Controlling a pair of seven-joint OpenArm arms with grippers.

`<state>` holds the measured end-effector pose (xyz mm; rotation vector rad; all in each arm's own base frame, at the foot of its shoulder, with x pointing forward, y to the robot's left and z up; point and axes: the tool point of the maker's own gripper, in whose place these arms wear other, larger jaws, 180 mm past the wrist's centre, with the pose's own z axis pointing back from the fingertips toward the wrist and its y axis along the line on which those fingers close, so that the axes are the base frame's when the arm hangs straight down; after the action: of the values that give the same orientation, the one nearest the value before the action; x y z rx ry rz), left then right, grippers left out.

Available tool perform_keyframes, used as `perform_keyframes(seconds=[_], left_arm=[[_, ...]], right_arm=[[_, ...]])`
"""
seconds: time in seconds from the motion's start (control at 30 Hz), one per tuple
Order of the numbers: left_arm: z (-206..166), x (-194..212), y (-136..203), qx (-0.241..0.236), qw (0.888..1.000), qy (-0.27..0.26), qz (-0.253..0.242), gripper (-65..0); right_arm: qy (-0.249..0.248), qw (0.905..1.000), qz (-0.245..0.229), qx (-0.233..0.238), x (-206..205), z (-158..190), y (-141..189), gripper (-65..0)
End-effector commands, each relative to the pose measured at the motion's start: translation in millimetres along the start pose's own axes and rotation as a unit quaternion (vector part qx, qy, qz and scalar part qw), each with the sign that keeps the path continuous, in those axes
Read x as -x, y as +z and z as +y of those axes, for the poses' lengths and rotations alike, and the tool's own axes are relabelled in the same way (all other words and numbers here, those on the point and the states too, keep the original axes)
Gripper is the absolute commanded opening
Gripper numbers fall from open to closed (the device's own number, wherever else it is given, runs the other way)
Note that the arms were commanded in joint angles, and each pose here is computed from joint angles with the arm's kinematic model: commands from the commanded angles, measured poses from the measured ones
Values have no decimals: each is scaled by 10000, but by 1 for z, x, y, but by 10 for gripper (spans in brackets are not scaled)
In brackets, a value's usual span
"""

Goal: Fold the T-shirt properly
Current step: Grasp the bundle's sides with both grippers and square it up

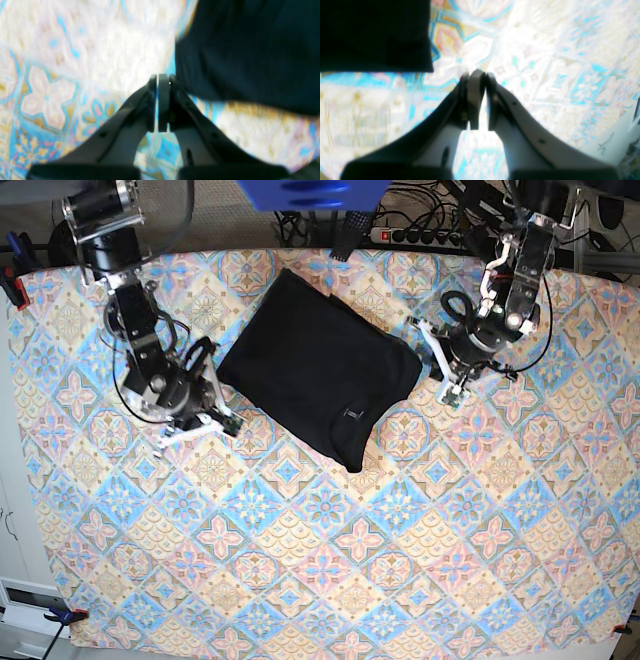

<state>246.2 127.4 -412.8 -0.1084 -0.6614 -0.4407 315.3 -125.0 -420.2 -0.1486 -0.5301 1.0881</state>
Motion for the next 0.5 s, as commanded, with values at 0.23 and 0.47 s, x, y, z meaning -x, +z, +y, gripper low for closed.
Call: perform_keyframes(seconds=[0.23,0.47], left_arm=[[-14,39,-12,202,9987,209,427,-640],[-24,33,-51,350,9973,415,489,-640]], right_arm=[[-444,9979,62,-477,11,11,-36,-612],[-417,9976,94,-547,13,19,-36,-612]])
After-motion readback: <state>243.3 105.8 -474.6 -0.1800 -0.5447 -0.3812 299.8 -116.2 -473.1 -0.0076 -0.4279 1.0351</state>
